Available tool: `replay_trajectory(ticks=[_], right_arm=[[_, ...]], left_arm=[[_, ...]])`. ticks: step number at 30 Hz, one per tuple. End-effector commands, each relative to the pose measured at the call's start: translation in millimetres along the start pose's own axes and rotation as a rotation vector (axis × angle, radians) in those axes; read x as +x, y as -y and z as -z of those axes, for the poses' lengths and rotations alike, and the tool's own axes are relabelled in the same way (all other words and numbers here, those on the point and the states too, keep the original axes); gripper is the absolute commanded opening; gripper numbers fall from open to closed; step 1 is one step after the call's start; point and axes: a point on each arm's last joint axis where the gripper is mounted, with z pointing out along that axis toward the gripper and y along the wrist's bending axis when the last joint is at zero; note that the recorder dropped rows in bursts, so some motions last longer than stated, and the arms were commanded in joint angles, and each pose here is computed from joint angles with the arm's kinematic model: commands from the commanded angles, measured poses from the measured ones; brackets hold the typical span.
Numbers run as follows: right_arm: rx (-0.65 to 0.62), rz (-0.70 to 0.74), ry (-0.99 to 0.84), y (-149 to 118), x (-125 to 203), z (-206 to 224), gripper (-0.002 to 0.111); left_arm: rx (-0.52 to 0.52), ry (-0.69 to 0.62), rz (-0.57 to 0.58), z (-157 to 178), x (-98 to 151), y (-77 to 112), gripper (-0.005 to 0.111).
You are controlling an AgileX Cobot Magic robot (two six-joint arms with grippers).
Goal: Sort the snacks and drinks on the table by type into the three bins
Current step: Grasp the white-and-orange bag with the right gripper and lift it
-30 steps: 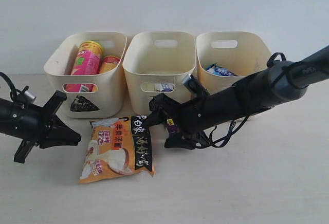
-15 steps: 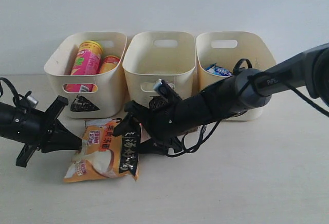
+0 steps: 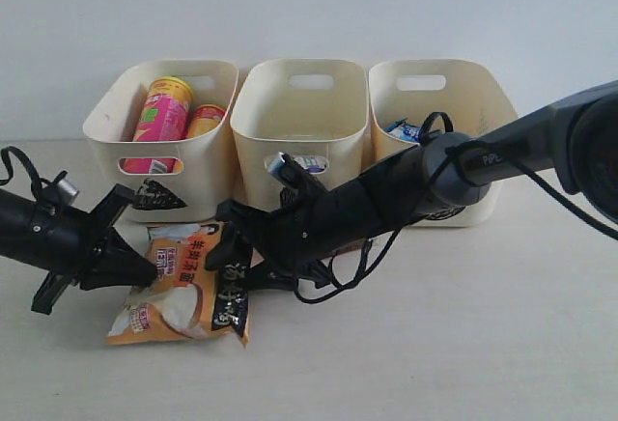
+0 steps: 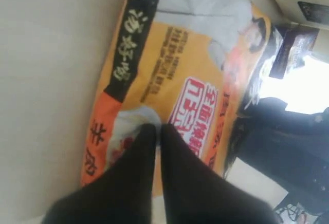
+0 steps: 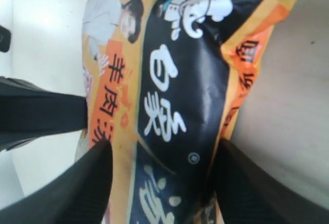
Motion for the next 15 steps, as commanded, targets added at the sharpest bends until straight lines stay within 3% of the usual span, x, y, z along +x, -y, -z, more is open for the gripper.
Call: replay_trajectory(ticks=[1, 8, 9, 13, 15], right_arm=[[-0.023, 0.028, -0.023, -10.4, 7.8, -8.9, 0.052], [-0.022, 0.06, -0.027, -15.0, 12.7, -14.1, 0.049], [-0.024, 0.06, -0.028, -15.2, 12.8, -14.1, 0.044], [-0.057, 0.07, -0.061, -17.5, 15.4, -13.2, -0.001], [-0.07, 0.078, -0.067, -19.7, 15.3, -11.4, 0.0]], left_arm=[[-0.038, -0.045, -0.062, -15.3, 9.8, 7.5, 0.004], [-0.042, -0.066, -0.08, -19.3, 13.4, 10.8, 0.004], [-0.046, -0.069, -0.084, -19.2, 13.6, 10.4, 0.004], [-0.044, -0.095, -0.089, -19.1, 16.0, 10.4, 0.004], [-0.034, -0.103, -0.087, -16.6, 16.4, 11.1, 0.004]])
